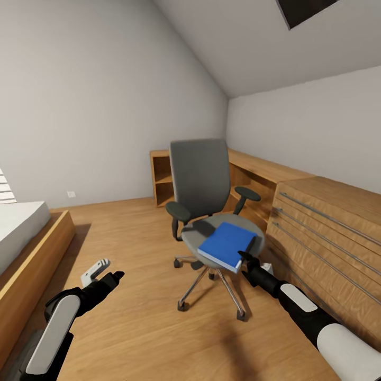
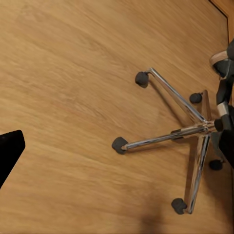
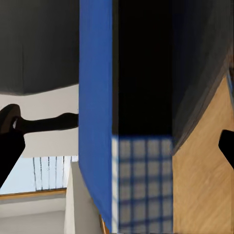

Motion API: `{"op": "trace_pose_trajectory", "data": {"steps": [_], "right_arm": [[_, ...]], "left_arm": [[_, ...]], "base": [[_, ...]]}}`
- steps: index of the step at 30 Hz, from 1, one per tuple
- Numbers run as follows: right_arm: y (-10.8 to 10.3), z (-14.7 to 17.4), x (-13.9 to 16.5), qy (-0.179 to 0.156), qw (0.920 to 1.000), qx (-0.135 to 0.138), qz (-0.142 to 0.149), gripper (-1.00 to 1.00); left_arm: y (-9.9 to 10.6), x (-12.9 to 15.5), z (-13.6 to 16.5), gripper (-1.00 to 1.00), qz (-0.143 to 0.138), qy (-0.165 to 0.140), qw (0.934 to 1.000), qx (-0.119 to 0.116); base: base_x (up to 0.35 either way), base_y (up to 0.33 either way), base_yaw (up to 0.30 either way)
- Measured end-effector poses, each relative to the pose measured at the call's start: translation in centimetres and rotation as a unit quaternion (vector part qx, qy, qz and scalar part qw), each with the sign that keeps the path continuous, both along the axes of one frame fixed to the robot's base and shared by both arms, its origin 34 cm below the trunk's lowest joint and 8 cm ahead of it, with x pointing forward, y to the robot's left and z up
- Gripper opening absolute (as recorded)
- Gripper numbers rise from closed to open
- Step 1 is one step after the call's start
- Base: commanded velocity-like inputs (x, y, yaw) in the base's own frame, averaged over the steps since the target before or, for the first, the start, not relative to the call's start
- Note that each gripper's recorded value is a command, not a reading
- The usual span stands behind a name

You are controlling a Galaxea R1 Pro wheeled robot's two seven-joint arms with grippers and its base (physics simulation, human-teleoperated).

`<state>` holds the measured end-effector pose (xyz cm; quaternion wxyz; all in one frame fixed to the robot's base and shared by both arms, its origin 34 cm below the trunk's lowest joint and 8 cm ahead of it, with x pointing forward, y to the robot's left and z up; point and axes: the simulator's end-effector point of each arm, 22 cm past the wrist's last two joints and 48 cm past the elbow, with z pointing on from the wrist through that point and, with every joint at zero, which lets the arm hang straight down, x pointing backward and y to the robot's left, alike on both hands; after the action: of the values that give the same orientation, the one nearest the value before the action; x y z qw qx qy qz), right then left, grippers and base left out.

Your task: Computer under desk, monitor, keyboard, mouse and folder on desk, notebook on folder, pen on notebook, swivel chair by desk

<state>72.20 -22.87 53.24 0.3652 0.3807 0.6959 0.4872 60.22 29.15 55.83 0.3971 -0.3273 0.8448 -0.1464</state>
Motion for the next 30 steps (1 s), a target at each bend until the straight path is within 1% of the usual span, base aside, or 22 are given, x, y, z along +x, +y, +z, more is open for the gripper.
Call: {"op": "trace_pose_trajectory", "data": {"steps": [3,12,15,25,30], "right_arm": [[0.0,-0.7,-0.2,0.000,1.0000,0.000,0.000,1.00],[0.1,-0.7,-0.2,0.000,1.0000,0.000,0.001,1.00],[0.2,-1.4,-0.4,0.001,1.0000,0.000,0.002,1.00],[0.4,-1.5,-0.5,0.001,1.0000,0.000,0.004,1.00],[0.9,-1.4,-0.5,0.001,1.0000,0.003,0.006,1.00]], "left_arm": [[0.0,-0.2,-0.7,1.00,0.000,0.000,1.0000,-0.001],[-0.1,-0.2,-0.7,1.00,-0.001,0.000,1.0000,-0.001],[0.0,-0.4,-1.3,1.00,0.000,0.000,1.0000,-0.002],[-0.1,-0.4,-1.3,1.00,0.000,0.000,1.0000,-0.002],[-0.1,-0.4,-1.3,1.00,0.000,0.000,1.0000,-0.002]], "base": [[0.000,0.000,0.000],[0.000,0.000,0.000],[0.000,0.000,0.000],[0.000,0.000,0.000],[0.000,0.000,0.000]]}}
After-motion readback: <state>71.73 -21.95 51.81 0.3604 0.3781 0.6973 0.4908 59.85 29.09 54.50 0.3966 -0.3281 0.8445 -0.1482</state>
